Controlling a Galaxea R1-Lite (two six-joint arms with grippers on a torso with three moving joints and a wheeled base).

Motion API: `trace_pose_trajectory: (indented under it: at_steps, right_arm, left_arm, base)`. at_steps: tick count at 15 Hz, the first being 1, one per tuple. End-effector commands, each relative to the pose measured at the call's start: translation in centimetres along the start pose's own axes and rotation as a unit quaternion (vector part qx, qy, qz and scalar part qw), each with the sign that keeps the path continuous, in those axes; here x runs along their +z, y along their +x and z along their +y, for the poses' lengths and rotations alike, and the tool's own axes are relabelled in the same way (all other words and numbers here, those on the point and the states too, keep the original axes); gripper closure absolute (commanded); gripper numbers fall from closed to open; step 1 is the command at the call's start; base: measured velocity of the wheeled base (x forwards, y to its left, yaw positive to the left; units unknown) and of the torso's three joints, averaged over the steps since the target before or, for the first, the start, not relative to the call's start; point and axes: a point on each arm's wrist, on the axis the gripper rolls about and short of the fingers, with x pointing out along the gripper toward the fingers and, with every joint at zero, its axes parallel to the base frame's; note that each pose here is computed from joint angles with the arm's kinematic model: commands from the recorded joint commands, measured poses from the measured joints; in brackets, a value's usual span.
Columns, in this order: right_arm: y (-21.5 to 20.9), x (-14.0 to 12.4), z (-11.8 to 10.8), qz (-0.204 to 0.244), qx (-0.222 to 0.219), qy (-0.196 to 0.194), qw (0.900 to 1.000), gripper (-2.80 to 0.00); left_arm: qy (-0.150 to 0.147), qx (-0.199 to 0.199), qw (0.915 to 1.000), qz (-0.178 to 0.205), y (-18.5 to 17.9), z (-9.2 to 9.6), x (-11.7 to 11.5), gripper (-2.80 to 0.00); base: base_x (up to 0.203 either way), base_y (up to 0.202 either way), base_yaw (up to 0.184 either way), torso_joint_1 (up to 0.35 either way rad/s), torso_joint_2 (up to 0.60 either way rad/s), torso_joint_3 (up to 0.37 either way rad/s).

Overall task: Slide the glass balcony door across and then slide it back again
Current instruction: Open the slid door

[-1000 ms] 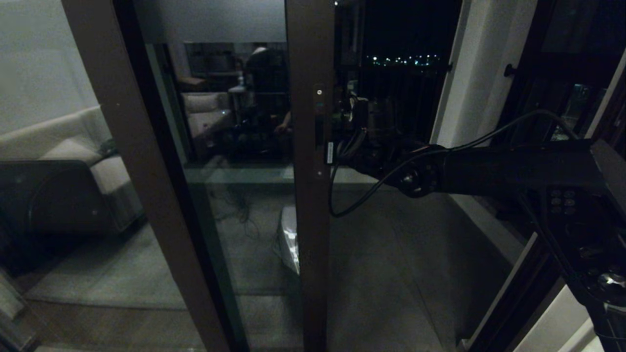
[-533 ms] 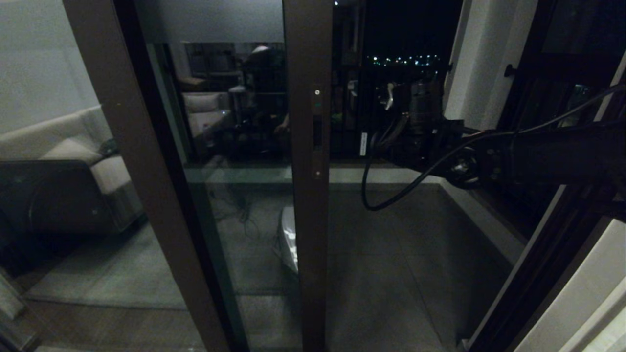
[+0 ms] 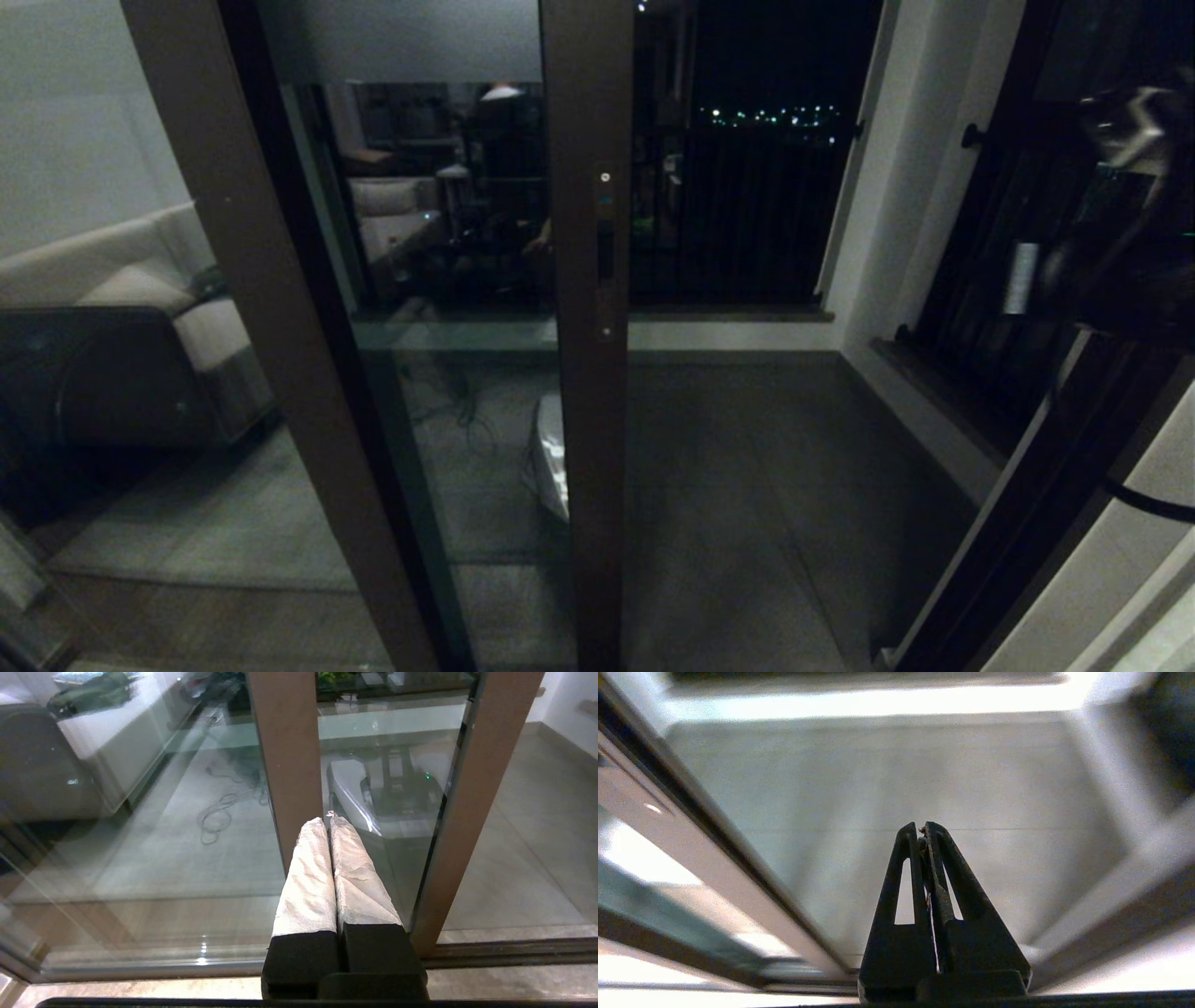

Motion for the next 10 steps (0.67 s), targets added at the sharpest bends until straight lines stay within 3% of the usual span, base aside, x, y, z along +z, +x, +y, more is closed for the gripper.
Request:
trace_pose_trajectory:
  at_steps: [1, 4, 7, 10]
  right_arm:
    - [-12.5, -0.3, -3.7, -0.076, -0.034, 0.003, 0.996, 0.0]
    - [-20.6, -4.0, -5.9, -0.086, -0.1, -0.035, 0.991, 0.0]
    - [-26.2, -8.3, -6.4, -0.113, -0.168, -0.069, 0.977, 0.0]
    - [-29.6, -14.0, -6.2, -0.165, -0.145, -0.106, 0.97, 0.0]
  left_arm:
    - [0.001, 0.0, 1.0, -0.001, 0.0, 0.0, 0.0, 0.0]
    - [0.0, 0.0, 1.0, -0.001, 0.0, 0.0, 0.0, 0.0]
    - [0.001, 0.0, 1.0, 0.0, 0.0, 0.0, 0.0, 0.0]
    - [0.0, 0.001, 1.0, -0.001, 0.0, 0.0, 0.0, 0.0]
  base:
    - [0.0, 0.0, 0.0, 0.0, 0.0, 0.0]
    - [0.0, 0.0, 0.0, 0.0, 0.0, 0.0]
    - [0.0, 0.0, 0.0, 0.0, 0.0, 0.0]
    - [0.0, 0.0, 0.0, 0.0, 0.0, 0.0]
